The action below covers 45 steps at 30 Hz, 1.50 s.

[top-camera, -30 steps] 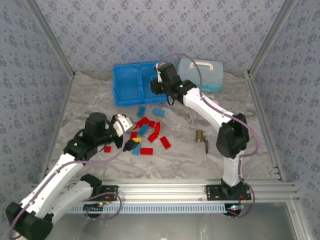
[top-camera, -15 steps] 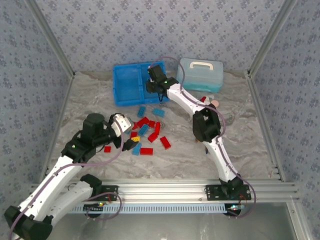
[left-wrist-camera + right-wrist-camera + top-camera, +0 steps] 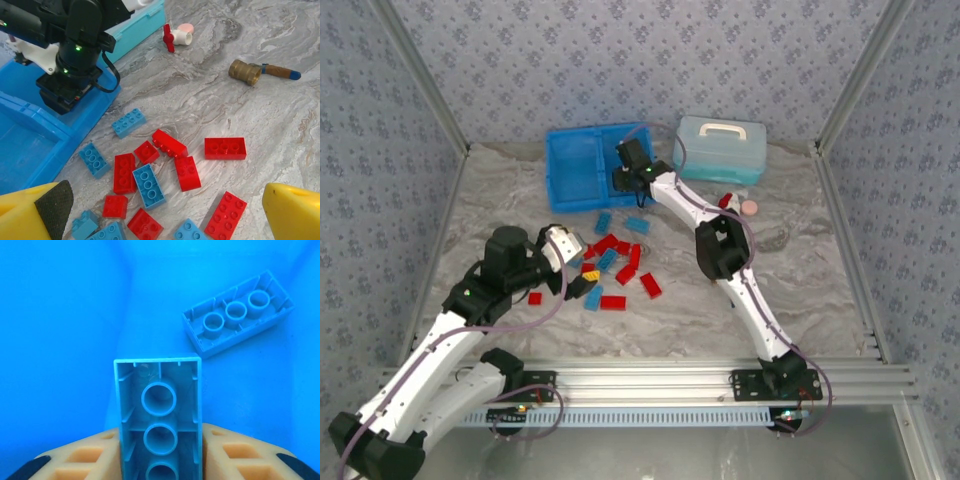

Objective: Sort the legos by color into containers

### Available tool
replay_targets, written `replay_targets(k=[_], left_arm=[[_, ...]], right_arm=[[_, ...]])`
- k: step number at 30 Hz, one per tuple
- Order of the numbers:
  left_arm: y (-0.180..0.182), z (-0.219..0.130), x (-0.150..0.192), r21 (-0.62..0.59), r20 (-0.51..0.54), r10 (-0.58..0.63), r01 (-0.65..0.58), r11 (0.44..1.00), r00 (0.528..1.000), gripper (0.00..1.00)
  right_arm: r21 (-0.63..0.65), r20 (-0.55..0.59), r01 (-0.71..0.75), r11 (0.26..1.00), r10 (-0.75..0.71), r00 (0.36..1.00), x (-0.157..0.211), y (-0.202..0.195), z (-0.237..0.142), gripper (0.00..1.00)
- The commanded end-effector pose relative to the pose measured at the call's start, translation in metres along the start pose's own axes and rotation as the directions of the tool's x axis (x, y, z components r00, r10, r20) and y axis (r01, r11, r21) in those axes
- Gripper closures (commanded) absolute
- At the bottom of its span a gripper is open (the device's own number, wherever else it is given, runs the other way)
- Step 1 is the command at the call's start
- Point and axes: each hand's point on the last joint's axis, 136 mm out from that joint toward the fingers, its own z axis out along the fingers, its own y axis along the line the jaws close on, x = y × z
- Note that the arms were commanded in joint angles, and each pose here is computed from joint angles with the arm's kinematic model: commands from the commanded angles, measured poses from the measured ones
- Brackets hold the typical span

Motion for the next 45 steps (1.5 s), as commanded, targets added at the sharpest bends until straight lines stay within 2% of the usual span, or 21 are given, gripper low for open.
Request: replay_targets(k=[1, 3, 8, 13, 17, 22, 26, 30, 35, 45], left_arm=[[0.007, 0.000, -0.007, -0.030, 0.025, -0.002, 0.003, 1.000, 1.000, 0.01], [0.008, 0.000, -0.006, -0.035, 0.024, -0.004, 0.005, 0.999, 1.000, 0.01], [0.008, 0.001, -0.006, -0.035, 0.019, -0.007, 0.007, 0.999, 1.000, 0.01], [0.007, 0.000, -0.005, -0.031, 0.018, -0.004, 0.005, 0.999, 1.000, 0.01], [0.006, -0.001, -0.005, -0.029, 0.019, 0.001, -0.001, 1.000, 1.000, 0.01], [0.005, -0.001, -0.006, -0.024, 0.021, 0.004, -0.003, 1.000, 1.000, 0.01], [0.004, 0.000, -0.006, -0.011, 0.024, 0.001, -0.001, 1.000, 1.000, 0.01], [0.003, 0.001, -0.005, -0.005, 0.017, -0.004, 0.004, 1.000, 1.000, 0.01], [0.004, 0.001, -0.004, -0.011, 0.011, 0.000, 0.000, 1.000, 1.000, 0.01], [0.004, 0.002, -0.002, -0.012, 0.005, -0.003, 0.003, 1.000, 1.000, 0.01]], right_arm=[[-0.028, 0.005, -0.018, 0.999, 0.018, 1.000, -0.010, 0.005, -0.006, 0.55], [-0.034, 0.009, -0.008, 0.999, 0.009, 1.000, -0.015, 0.008, -0.012, 0.51], [-0.046, 0.057, 0.008, 0.999, -0.005, 0.998, -0.042, 0.014, -0.045, 0.49], [-0.038, 0.091, 0.085, 0.996, -0.081, 0.992, -0.062, 0.024, -0.106, 0.50], [-0.048, 0.086, 0.222, 0.974, -0.218, 0.972, -0.044, 0.027, -0.142, 0.49], [-0.129, -0.004, 0.337, 0.932, -0.341, 0.940, 0.017, 0.025, -0.167, 0.46], [-0.167, -0.084, 0.403, 0.900, -0.420, 0.904, 0.060, 0.017, -0.162, 0.41], [-0.228, -0.177, 0.404, 0.886, -0.446, 0.878, 0.084, 0.005, -0.148, 0.40], [-0.277, -0.202, 0.397, 0.875, -0.457, 0.866, 0.094, 0.003, -0.127, 0.38], [-0.243, -0.271, 0.431, 0.869, -0.487, 0.830, 0.105, -0.005, -0.090, 0.32]])
